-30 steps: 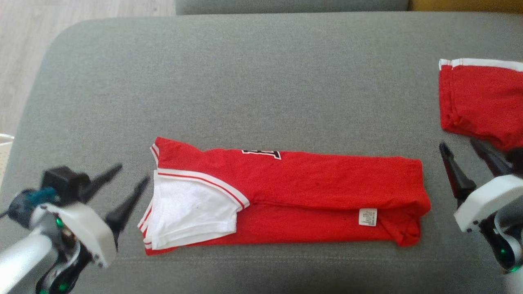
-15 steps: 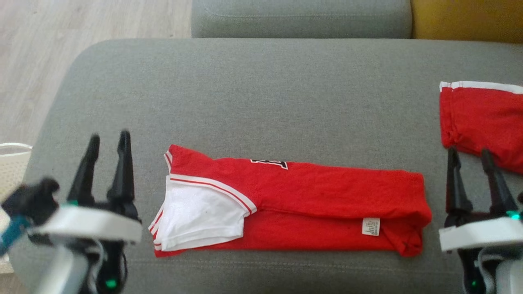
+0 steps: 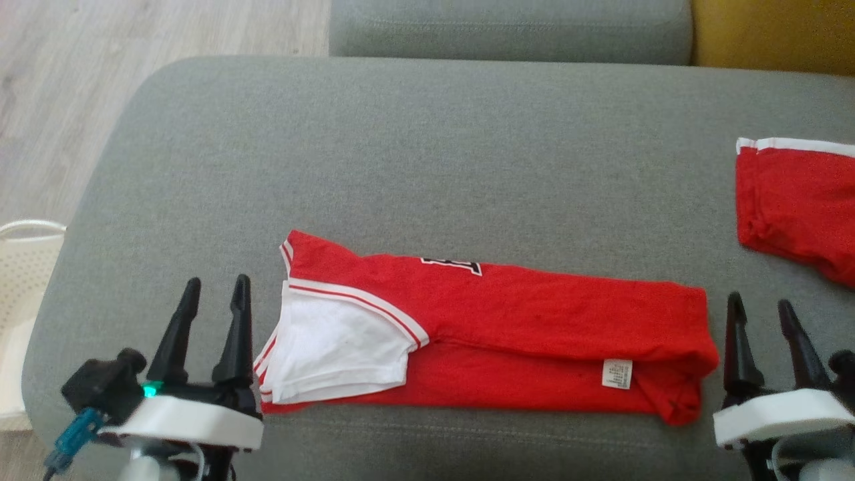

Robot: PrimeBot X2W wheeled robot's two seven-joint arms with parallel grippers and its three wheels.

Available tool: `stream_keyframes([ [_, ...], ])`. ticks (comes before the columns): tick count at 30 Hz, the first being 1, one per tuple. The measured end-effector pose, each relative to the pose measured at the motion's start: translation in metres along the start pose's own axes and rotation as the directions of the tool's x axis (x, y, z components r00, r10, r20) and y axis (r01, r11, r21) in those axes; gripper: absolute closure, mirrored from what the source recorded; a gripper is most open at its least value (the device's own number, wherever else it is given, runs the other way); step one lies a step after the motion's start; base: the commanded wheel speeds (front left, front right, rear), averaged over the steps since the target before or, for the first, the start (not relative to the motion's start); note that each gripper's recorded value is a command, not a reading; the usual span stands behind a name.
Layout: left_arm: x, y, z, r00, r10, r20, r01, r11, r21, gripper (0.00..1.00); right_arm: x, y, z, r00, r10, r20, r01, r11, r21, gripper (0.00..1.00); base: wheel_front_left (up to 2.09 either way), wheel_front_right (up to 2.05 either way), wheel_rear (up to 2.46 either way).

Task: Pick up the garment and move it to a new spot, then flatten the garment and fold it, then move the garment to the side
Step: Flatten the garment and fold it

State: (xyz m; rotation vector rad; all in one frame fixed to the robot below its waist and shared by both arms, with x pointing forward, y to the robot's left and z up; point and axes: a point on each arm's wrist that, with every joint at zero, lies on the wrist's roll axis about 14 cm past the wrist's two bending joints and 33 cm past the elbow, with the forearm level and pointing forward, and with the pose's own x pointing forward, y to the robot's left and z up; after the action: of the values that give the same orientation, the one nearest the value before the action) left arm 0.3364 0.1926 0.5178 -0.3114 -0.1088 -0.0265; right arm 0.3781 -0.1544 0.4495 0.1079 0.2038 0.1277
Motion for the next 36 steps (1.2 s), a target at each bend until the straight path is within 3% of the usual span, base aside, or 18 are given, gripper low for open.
stream_keyframes([
  [6,0.004,0.001,-0.011,1.0,-0.004,-0.031,0.004,1.0,0.011,0.0,0.01,-0.005,-0.05,0.987,-0.02,-0.161,0.04,0.992,0.117,0.0,0.0,0.0,0.0],
  [16,0.006,0.012,-0.014,0.999,0.028,-0.041,-0.027,0.999,0.025,0.0,0.019,-0.002,-0.1,0.947,-0.024,-0.32,0.077,0.985,0.153,0.0,0.0,0.0,0.0],
  [27,0.007,0.014,-0.014,0.999,0.029,-0.042,-0.028,0.999,0.03,0.0,0.023,-0.001,-0.116,0.931,-0.03,-0.363,0.089,0.986,0.145,0.0,0.0,0.0,0.0],
  [28,0.008,0.014,-0.014,0.999,0.028,-0.041,-0.026,0.999,0.03,0.0,0.023,0.001,-0.117,0.93,-0.021,-0.368,0.079,0.987,0.143,0.53,0.0,0.0,0.0],
  [29,0.009,0.013,-0.013,0.999,0.026,-0.038,-0.025,0.999,0.031,0.0,0.024,0.003,-0.117,0.928,-0.011,-0.371,0.069,0.987,0.142,0.53,0.0,0.0,0.0],
  [30,0.01,0.013,-0.012,0.999,0.025,-0.036,-0.024,0.999,0.031,0.0,0.025,0.005,-0.117,0.928,0.0,-0.373,0.057,0.988,0.141,1.0,0.0,0.0,0.0],
  [36,0.011,0.011,-0.009,1.0,0.016,-0.026,-0.016,0.999,0.031,0.0,0.027,0.009,-0.113,0.934,0.009,-0.358,0.034,0.993,0.114,1.0,0.0,0.0,0.0],
])
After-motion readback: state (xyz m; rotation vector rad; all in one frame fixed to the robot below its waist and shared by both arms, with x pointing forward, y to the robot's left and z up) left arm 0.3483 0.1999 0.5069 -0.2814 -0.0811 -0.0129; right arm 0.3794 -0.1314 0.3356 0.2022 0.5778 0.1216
